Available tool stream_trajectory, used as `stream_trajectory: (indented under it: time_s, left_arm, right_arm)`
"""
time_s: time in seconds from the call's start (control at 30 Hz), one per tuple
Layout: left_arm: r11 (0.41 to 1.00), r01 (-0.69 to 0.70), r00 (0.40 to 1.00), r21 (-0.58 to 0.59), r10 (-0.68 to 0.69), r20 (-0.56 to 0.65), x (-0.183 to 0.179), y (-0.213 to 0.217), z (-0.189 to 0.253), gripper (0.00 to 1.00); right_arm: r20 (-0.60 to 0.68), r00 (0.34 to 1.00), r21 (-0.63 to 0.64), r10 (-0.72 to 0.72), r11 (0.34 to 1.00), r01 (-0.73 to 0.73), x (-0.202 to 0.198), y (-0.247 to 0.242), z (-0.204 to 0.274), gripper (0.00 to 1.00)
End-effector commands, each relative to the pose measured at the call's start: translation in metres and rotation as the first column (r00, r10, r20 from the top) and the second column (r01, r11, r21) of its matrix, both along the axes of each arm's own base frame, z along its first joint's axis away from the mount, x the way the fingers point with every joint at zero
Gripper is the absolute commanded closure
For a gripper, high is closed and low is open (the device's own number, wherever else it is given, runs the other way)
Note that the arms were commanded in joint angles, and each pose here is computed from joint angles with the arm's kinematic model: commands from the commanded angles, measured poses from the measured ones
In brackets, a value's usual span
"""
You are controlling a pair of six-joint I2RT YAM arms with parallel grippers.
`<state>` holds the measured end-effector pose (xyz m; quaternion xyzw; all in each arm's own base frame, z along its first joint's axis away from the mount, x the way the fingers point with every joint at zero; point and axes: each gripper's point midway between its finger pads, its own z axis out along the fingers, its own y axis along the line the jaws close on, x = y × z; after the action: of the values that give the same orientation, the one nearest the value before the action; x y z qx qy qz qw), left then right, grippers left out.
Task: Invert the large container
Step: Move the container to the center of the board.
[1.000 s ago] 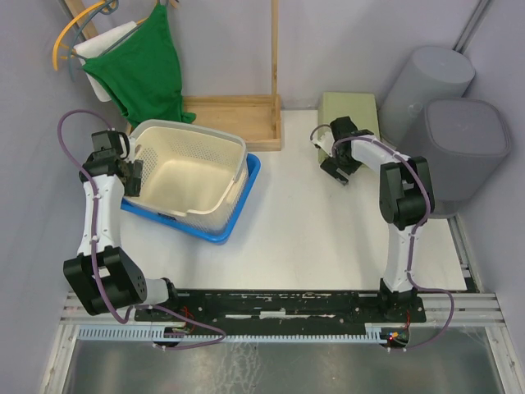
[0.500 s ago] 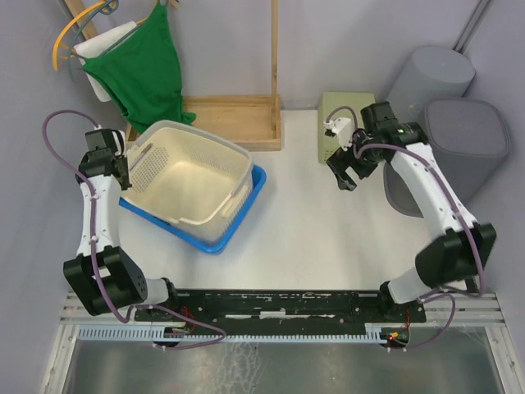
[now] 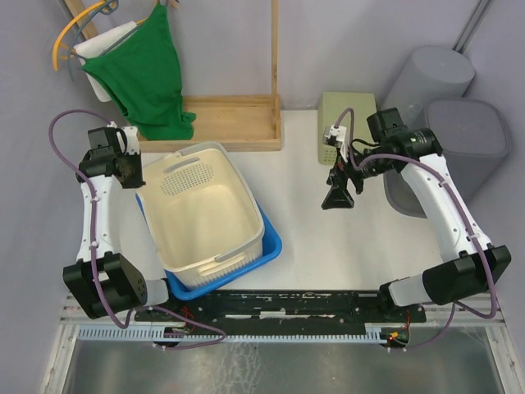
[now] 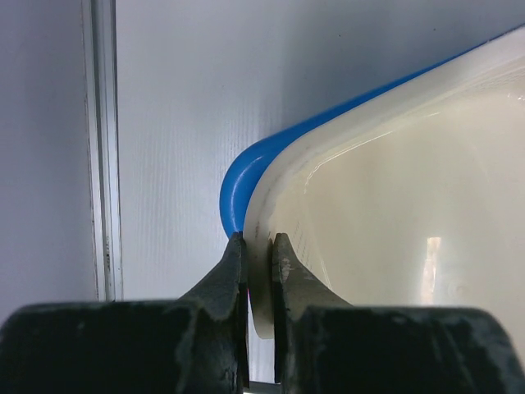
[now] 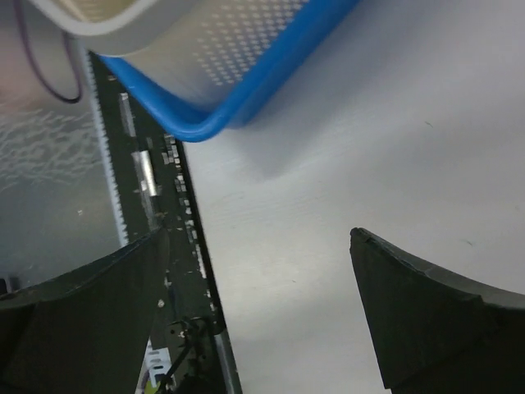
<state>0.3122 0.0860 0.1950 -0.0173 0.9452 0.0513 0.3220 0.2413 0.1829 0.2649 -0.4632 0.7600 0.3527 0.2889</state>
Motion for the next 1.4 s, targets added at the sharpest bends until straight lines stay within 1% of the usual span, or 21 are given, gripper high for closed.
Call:
stream_trajectory:
  time_s: [0.0, 0.03, 0.07, 0.17, 0.2, 0.27, 0.3, 0.33, 0.4, 0.5, 0.6, 0.7, 0.83, 0.93, 1.03, 1.17, 1.23, 1.3, 1.37]
  left_arm:
    - [0.987, 0.149, 0.984, 0.061, -0.142, -0.111, -0.023, 0.0, -0.009, 0.97]
    - [0.987, 0.148, 0.984, 0.068, -0.139, -0.114, -0.023, 0.002, -0.01, 0.97]
    - [0.987, 0.144, 0.984, 0.074, -0.135, -0.115, -0.021, 0.004, -0.011, 0.97]
    - [0.987, 0.148, 0.983, 0.066, -0.139, -0.122, -0.019, 0.004, -0.013, 0.97]
    - [0.988, 0.144, 0.983, 0.059, -0.136, -0.124, -0.017, 0.003, -0.014, 0.97]
    - [0.991, 0.125, 0.984, 0.047, -0.117, -0.136, -0.015, 0.004, -0.017, 0.97]
    - [0.993, 0.106, 0.985, 0.044, -0.099, -0.144, -0.014, 0.005, -0.019, 0.97]
    - [0.996, 0.084, 0.986, 0.041, -0.077, -0.148, -0.012, 0.007, -0.021, 0.97]
    - [0.998, 0.036, 0.989, 0.046, -0.029, -0.148, -0.008, 0.012, -0.023, 0.97]
    - [0.999, 0.01, 0.99, 0.035, -0.005, -0.139, 0.0, 0.013, -0.023, 0.97]
    - [1.0, 0.002, 0.99, 0.031, 0.002, -0.14, 0.007, 0.015, -0.023, 0.97]
    - [1.0, 0.001, 0.99, 0.03, 0.003, -0.142, 0.011, 0.016, -0.023, 0.97]
    - [0.998, -0.018, 0.99, 0.055, 0.026, -0.137, 0.019, 0.023, -0.022, 0.97]
    - [0.998, -0.021, 0.991, 0.059, 0.028, -0.129, 0.033, 0.027, -0.02, 0.97]
    - [0.999, -0.017, 0.994, 0.047, 0.022, -0.107, 0.048, 0.028, -0.014, 0.97]
    - [0.997, -0.031, 0.995, 0.064, 0.037, -0.092, 0.063, 0.034, -0.009, 0.97]
    - [0.997, -0.041, 0.994, 0.07, 0.047, -0.098, 0.068, 0.036, -0.012, 0.97]
    - [0.997, -0.038, 0.993, 0.061, 0.045, -0.109, 0.069, 0.035, -0.017, 0.97]
    - [0.998, -0.035, 0.992, 0.051, 0.041, -0.122, 0.067, 0.032, -0.023, 0.97]
  right_arm:
    - [0.128, 0.886, 0.168, 0.447, 0.87, -0.463, -0.094, 0.03, 0.061, 0.0]
    - [0.13, 0.849, 0.158, 0.512, 0.835, -0.527, -0.115, 0.032, 0.064, 0.0]
    - [0.152, 0.824, 0.142, 0.546, 0.813, -0.565, -0.124, 0.038, 0.065, 0.0]
    - [0.212, 0.806, 0.085, 0.553, 0.811, -0.579, -0.126, 0.06, 0.064, 0.0]
    - [0.231, 0.815, 0.054, 0.532, 0.829, -0.557, -0.117, 0.07, 0.063, 0.0]
    - [0.283, 0.854, -0.024, 0.436, 0.894, -0.448, -0.09, 0.091, 0.056, 0.0]
    - [0.315, 0.858, -0.084, 0.405, 0.913, -0.4, -0.079, 0.098, 0.051, 0.0]
    - [0.363, 0.846, -0.142, 0.391, 0.92, -0.364, -0.071, 0.106, 0.047, 0.0]
    - [0.474, 0.822, -0.251, 0.316, 0.943, -0.218, -0.046, 0.117, 0.041, 0.0]
    - [0.595, 0.762, -0.311, 0.255, 0.948, -0.075, -0.023, 0.132, 0.041, 0.0]
    - [0.67, 0.702, -0.332, 0.24, 0.943, -0.005, -0.015, 0.15, 0.042, 0.0]
    - [0.699, 0.657, -0.346, 0.281, 0.938, -0.033, -0.029, 0.172, 0.048, 0.0]
    - [0.697, 0.613, -0.378, 0.373, 0.917, -0.128, -0.069, 0.198, 0.053, 0.0]
    - [0.692, 0.572, -0.424, 0.441, 0.889, -0.172, -0.094, 0.204, 0.051, 0.0]
    - [0.692, 0.549, -0.433, 0.469, 0.878, -0.204, -0.113, 0.209, 0.052, 0.0]
    - [0.677, 0.551, -0.428, 0.488, 0.87, -0.245, -0.13, 0.22, 0.046, 0.0]
    - [0.679, 0.541, -0.438, 0.496, 0.865, -0.244, -0.133, 0.227, 0.036, 0.0]
    - [0.704, 0.51, -0.448, 0.495, 0.866, -0.221, -0.132, 0.238, 0.025, 0.0]
    - [0.741, 0.471, -0.461, 0.478, 0.873, -0.161, -0.124, 0.249, 0.015, 0.0]
